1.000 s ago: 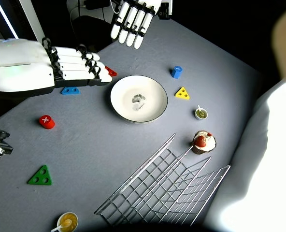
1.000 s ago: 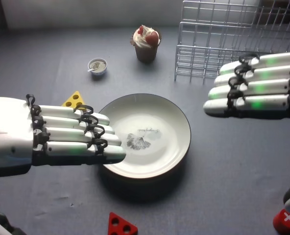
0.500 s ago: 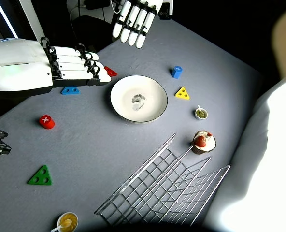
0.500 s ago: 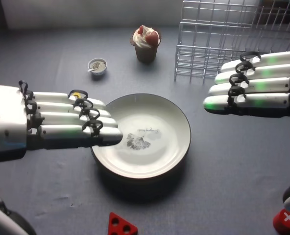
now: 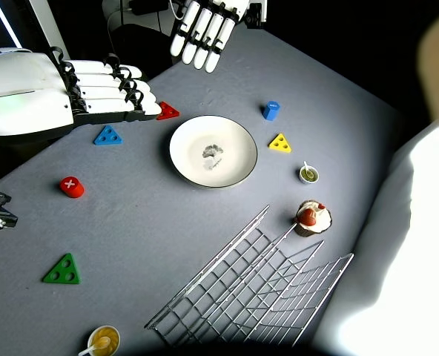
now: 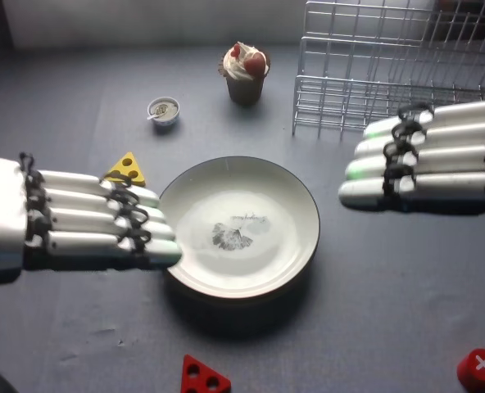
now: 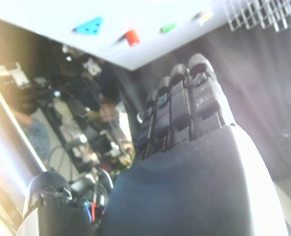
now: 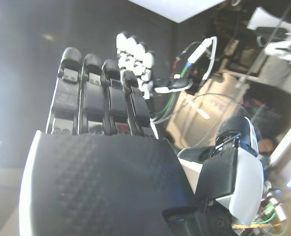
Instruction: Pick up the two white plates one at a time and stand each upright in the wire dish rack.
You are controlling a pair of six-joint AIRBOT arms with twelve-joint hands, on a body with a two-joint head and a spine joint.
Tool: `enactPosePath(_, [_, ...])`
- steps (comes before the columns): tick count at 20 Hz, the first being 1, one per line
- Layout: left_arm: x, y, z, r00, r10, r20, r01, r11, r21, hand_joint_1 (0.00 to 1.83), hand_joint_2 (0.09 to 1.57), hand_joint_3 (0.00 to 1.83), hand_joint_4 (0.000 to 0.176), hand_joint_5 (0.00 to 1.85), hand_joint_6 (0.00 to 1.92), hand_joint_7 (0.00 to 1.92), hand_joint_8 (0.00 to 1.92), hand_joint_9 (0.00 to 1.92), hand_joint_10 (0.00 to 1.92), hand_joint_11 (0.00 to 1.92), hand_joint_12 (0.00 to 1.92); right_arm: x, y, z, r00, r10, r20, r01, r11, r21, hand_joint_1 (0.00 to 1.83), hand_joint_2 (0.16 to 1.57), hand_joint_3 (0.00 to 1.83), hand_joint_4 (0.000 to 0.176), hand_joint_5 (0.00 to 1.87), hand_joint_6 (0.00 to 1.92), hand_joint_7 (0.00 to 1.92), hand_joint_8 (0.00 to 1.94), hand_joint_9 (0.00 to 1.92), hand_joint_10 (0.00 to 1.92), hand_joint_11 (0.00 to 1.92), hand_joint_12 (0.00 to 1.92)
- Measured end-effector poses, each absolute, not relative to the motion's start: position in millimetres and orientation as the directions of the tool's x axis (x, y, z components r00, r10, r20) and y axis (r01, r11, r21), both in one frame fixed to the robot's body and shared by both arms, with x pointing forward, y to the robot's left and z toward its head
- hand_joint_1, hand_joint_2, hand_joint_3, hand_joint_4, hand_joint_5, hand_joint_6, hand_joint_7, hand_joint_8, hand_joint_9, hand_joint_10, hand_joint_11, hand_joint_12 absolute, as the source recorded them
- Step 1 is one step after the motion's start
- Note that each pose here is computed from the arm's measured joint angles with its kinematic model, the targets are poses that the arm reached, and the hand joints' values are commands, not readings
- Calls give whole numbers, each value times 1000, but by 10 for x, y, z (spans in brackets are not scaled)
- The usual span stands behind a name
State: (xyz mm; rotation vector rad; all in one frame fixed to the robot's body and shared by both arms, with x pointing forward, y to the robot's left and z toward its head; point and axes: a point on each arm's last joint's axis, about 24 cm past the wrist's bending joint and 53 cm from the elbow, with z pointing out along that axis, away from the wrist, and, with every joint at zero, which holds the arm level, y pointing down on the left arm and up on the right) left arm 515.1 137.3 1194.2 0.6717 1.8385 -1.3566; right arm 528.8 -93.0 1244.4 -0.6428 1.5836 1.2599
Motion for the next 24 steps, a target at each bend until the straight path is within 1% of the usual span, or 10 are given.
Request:
enactPosePath(3, [5108, 1408, 11871, -564, 42, -825, 792, 311, -526, 9, 872, 2, 0, 52, 2, 110, 7, 124, 6, 108, 34, 5328, -950, 12444, -386, 168, -907, -842, 336, 421, 22, 902, 4, 0, 124, 4, 168, 3, 174, 4, 165, 25])
enactPosePath(5, [5084, 1397, 11797, -553, 79, -829, 803, 313, -506, 12, 878, 4, 0, 39, 1, 96, 1, 100, 0, 84, 22, 5302, -928, 12439, -389, 165, -906, -843, 333, 423, 0, 899, 1, 0, 147, 11, 197, 11, 205, 13, 194, 34])
enactPosePath(10, [5177, 1226, 11585, -568, 95, -818, 792, 333, -512, 19, 885, 3, 0, 38, 3, 93, 3, 105, 4, 89, 22, 5273, -909, 12425, -386, 155, -910, -848, 329, 415, 0, 903, 2, 0, 117, 0, 171, 0, 173, 0, 159, 14])
enactPosePath(12, [5201, 1163, 11497, -572, 106, -813, 790, 338, -511, 5, 885, 2, 0, 36, 2, 89, 1, 100, 1, 92, 21, 5270, -908, 12422, -382, 151, -912, -850, 329, 411, 14, 913, 5, 0, 148, 12, 198, 12, 207, 14, 201, 30])
enactPosePath(14, [5252, 1107, 11421, -575, 111, -810, 788, 340, -513, 19, 886, 2, 0, 38, 1, 97, 3, 105, 3, 98, 23, 5267, -905, 12416, -381, 148, -913, -851, 329, 409, 15, 909, 1, 0, 142, 5, 190, 7, 197, 6, 187, 20])
enactPosePath(19, [5476, 1057, 11271, -580, 102, -808, 776, 370, -511, 1, 887, 1, 0, 51, 5, 106, 4, 113, 3, 107, 24, 5263, -890, 12377, -372, 133, -919, -856, 333, 395, 6, 917, 4, 0, 144, 4, 181, 3, 187, 2, 187, 17])
enactPosePath(20, [5509, 1062, 11263, -581, 97, -808, 774, 375, -511, 2, 890, 2, 0, 48, 3, 102, 2, 104, 0, 92, 17, 5266, -892, 12376, -372, 132, -919, -856, 334, 395, 11, 913, 1, 0, 160, 9, 198, 9, 205, 9, 212, 26])
enactPosePath(22, [5589, 1065, 11231, -582, 90, -808, 768, 387, -510, 6, 886, 0, 0, 61, 7, 114, 6, 119, 6, 112, 24, 5266, -892, 12375, -371, 132, -919, -856, 334, 394, 0, 918, 3, 0, 138, 2, 197, 8, 196, 7, 189, 14])
enactPosePath(23, [5616, 1056, 11201, -583, 91, -808, 766, 394, -508, 0, 887, 0, 0, 46, 0, 106, 2, 120, 5, 117, 25, 5270, -895, 12374, -370, 132, -920, -856, 336, 393, 23, 918, 2, 0, 163, 10, 222, 13, 222, 14, 214, 23])
enactPosePath(24, [5617, 1036, 11191, -584, 90, -807, 766, 391, -511, 0, 891, 2, 0, 27, 0, 88, 0, 106, 1, 101, 17, 5272, -895, 12368, -370, 130, -920, -856, 336, 393, 5, 922, 4, 0, 145, 1, 195, 2, 197, 2, 196, 14])
